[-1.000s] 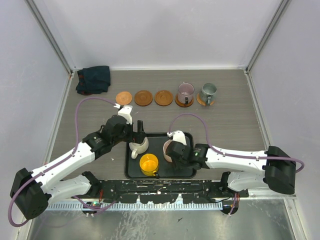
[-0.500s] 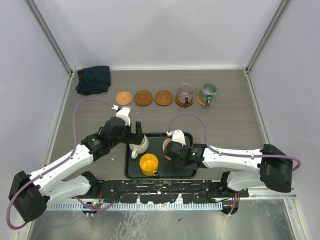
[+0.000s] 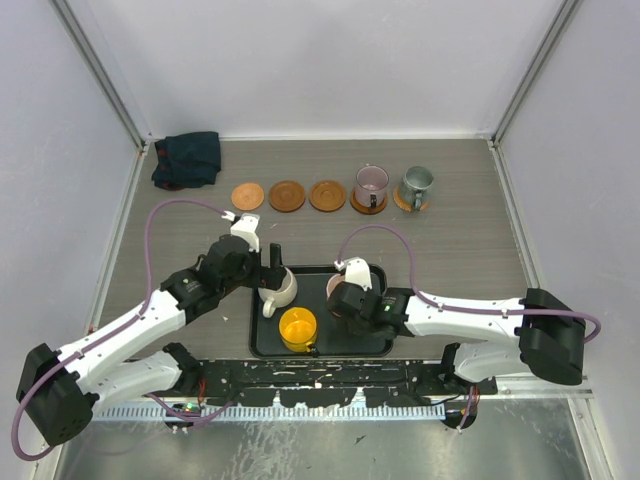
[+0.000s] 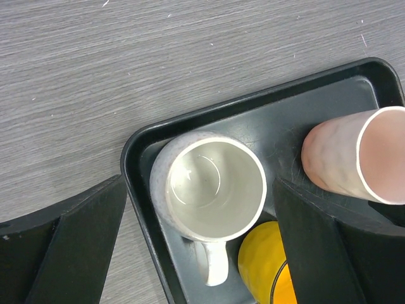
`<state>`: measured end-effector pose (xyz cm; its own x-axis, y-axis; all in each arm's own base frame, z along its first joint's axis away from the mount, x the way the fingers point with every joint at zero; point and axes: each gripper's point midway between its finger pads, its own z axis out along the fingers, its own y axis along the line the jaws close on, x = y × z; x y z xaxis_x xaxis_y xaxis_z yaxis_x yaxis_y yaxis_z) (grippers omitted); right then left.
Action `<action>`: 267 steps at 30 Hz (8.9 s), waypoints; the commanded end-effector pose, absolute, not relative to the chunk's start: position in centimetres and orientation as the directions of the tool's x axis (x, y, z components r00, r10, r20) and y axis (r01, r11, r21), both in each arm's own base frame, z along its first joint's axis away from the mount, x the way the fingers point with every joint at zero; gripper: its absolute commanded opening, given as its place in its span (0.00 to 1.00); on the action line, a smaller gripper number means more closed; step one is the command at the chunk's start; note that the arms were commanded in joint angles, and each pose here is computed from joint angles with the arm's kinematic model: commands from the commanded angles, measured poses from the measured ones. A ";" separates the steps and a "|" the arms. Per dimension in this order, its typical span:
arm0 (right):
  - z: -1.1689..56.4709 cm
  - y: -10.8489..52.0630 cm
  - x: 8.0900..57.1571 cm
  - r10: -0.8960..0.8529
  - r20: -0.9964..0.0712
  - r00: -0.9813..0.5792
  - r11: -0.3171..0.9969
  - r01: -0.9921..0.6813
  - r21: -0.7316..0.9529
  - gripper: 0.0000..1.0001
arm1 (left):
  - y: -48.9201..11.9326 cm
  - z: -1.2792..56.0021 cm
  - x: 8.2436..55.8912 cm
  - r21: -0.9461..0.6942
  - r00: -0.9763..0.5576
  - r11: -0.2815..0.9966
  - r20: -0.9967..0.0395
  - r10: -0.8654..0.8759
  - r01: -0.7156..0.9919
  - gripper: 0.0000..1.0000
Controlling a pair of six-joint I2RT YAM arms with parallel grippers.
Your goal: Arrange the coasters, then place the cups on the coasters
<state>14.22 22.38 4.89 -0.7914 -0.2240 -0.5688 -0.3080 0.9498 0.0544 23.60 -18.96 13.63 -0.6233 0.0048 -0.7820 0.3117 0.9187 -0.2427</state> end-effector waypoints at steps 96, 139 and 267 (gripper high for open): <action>12.8 28.7 50.3 0.030 -0.891 -0.453 0.985 -0.137 0.103 0.01 | -12.3 10.8 27.9 -0.279 -0.590 0.960 -0.779 -0.210 0.026 0.99; 13.0 28.1 48.3 0.015 -0.876 -0.482 0.989 -0.121 0.084 0.58 | -12.5 10.8 27.9 -0.284 -0.596 0.958 -0.775 -0.213 0.027 0.99; 13.4 22.4 29.8 0.149 -0.830 -0.538 0.952 -0.148 0.267 0.59 | -18.5 5.9 18.3 -0.103 -0.813 0.945 -0.543 0.209 0.312 0.42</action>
